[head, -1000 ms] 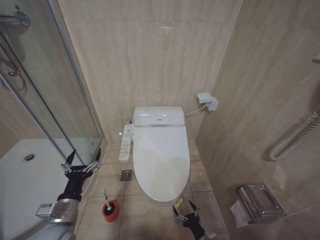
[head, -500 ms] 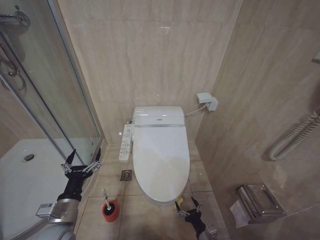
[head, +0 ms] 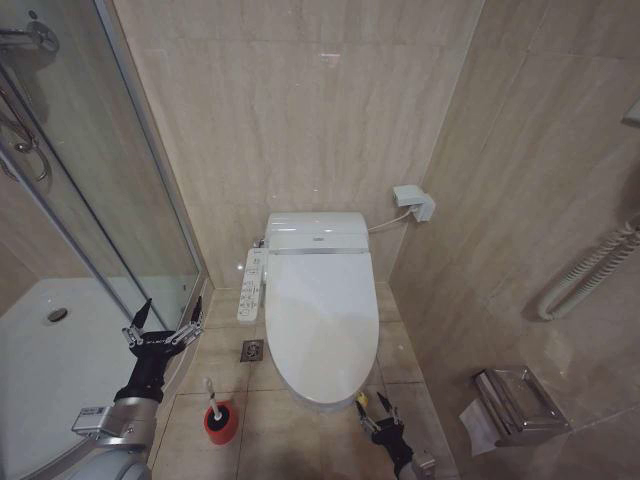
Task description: Open the toilet lid, clean the toilet bowl with a toilet brush, close the toilet lid, and flush.
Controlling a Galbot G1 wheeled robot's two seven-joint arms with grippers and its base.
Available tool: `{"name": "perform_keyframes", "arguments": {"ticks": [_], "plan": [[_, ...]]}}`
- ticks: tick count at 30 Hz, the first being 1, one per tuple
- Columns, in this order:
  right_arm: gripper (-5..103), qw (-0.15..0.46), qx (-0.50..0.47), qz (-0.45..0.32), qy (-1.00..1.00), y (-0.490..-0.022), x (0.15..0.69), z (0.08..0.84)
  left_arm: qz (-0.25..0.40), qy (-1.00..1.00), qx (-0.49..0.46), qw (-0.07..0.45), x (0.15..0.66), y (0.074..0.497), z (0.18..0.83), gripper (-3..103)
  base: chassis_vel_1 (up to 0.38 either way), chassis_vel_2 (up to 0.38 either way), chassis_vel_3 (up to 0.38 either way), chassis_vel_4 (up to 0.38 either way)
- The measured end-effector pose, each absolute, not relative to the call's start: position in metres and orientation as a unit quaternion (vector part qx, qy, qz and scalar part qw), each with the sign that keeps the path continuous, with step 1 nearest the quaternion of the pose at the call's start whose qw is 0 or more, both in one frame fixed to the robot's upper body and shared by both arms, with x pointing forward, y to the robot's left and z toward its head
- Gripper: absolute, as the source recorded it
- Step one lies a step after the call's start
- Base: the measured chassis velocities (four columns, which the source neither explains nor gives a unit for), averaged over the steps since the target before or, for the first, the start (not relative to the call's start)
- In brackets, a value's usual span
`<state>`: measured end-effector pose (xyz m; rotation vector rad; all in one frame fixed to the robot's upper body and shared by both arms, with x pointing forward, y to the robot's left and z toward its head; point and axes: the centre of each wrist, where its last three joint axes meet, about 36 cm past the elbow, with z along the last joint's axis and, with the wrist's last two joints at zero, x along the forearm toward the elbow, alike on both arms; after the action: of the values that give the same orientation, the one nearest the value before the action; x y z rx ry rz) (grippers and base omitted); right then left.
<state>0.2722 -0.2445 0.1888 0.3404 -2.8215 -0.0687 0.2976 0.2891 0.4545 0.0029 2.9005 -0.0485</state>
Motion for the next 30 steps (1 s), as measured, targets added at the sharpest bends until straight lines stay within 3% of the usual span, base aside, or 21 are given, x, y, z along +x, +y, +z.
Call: {"name": "perform_keyframes", "arguments": {"ticks": [2, 3, 10, 11, 16, 17, 30], "plan": [[76, 0.146, 0.120, -0.024, -0.982, -0.244, 0.272, 0.189, -0.017, 0.993, 0.001, 0.120, 0.298, 0.289, 0.455, 100, 0.000, 0.000, 0.000, 0.000], [49, 0.145, 0.120, -0.025, -0.982, -0.244, 0.272, 0.189, -0.017, 0.993, 0.001, 0.120, 0.298, 0.289, 0.455, 100, 0.000, 0.000, 0.000, 0.000], [49, 0.143, 0.115, -0.027, -0.983, -0.245, 0.270, 0.188, -0.017, 0.993, 0.001, 0.120, 0.298, 0.289, 0.455, 100, 0.000, 0.000, 0.000, 0.000], [21, 0.143, 0.113, -0.028, -0.983, -0.245, 0.270, 0.188, -0.017, 0.993, 0.001, 0.120, 0.298, 0.289, 0.455, 100, 0.000, 0.000, 0.000, 0.000], [21, 0.144, 0.101, -0.030, -0.984, -0.249, 0.269, 0.188, -0.017, 0.993, 0.001, 0.120, 0.298, 0.289, 0.455, 100, 0.000, 0.000, 0.000, 0.000], [1, 0.142, 0.099, -0.031, -0.984, -0.250, 0.268, 0.188, -0.017, 0.993, 0.001, 0.120, 0.298, 0.289, 0.455, 100, 0.000, 0.000, 0.000, 0.000], [0, 0.107, 0.075, -0.050, -0.990, -0.264, 0.273, 0.212, -0.017, 0.993, 0.001, 0.120, 0.298, 0.289, 0.455, 100, 0.000, 0.000, 0.000, 0.000]]}}
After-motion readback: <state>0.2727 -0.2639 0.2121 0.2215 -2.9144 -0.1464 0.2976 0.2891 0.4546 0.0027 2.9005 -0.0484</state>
